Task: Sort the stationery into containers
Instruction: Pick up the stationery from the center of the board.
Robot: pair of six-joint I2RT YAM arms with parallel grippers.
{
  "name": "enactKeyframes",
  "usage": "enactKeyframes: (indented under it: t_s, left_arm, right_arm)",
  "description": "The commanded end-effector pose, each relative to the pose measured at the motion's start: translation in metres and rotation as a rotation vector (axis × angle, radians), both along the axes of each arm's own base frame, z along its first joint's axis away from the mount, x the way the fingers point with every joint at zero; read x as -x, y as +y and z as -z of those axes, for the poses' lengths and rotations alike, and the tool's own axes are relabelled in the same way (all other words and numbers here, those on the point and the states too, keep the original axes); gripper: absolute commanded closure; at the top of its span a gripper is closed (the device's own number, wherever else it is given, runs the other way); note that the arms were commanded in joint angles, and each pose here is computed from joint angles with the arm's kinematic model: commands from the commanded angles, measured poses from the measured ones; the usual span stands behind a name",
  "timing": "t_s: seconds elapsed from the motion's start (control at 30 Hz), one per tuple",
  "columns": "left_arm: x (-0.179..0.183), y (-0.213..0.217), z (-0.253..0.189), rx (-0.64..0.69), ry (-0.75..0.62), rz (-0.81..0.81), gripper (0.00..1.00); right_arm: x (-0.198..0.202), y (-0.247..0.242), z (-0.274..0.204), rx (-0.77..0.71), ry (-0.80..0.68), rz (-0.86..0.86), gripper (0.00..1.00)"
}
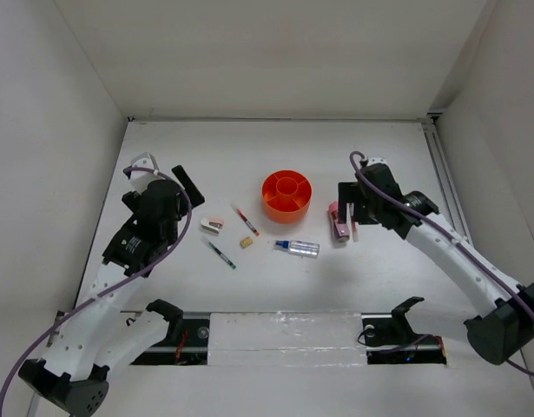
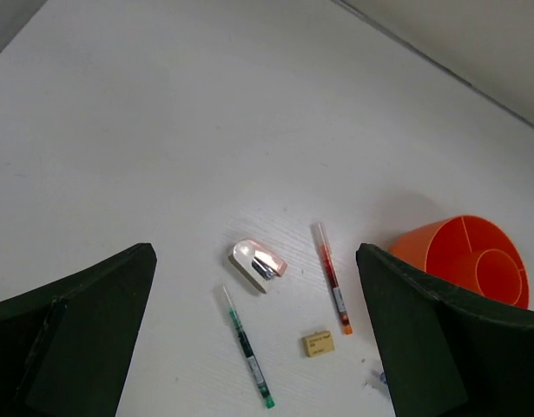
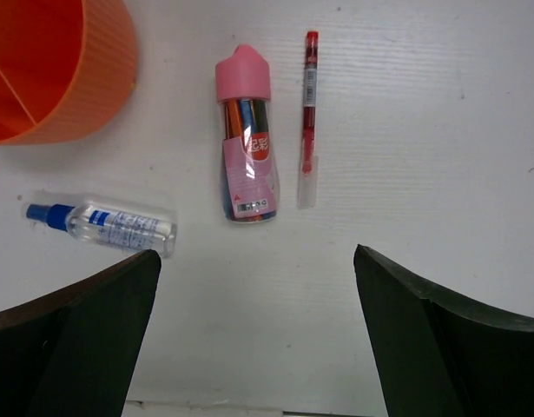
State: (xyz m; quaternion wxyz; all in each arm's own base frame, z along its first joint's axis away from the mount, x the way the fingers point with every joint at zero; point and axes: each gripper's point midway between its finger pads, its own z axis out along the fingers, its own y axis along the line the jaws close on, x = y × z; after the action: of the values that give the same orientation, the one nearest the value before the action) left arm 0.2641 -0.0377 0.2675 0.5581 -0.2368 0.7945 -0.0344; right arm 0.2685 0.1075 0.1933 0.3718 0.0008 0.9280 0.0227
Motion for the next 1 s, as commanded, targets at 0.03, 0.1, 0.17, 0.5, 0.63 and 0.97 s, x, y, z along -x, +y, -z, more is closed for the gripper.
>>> enactKeyframes:
  t_s: [0.03,0.1,0.17,0.5,0.63,0.97]
  left_arm:
    - [-0.004,-0.015,0.000,0.005,-0.004,0.093,0.00]
    - [-0.002,-0.017,-0.007,0.012,-0.028,0.109,0.00]
    - [-0.003,-0.019,-0.004,0.006,-0.024,0.125,0.00]
    - [0.000,-0.019,-0.011,0.015,-0.052,0.139,0.00]
    - [0.001,-0.019,-0.014,0.018,-0.061,0.139,0.00]
    - [0.000,-0.019,-0.011,0.015,-0.052,0.139,0.00]
  right_arm:
    - [-0.019,0.021,0.027,-0.057,0.020,-0.003,0.01]
    - [-0.026,0.024,0.039,-0.044,0.033,-0.009,0.01]
    - [-0.035,0.025,0.054,-0.019,0.062,-0.008,0.01]
    - [-0.046,0.029,0.121,0.012,0.210,-0.011,0.04]
    - [-0.042,0.032,0.137,0.004,0.242,-0.025,0.09]
    - [-0.031,0.034,0.165,0.030,0.292,-0.040,0.29]
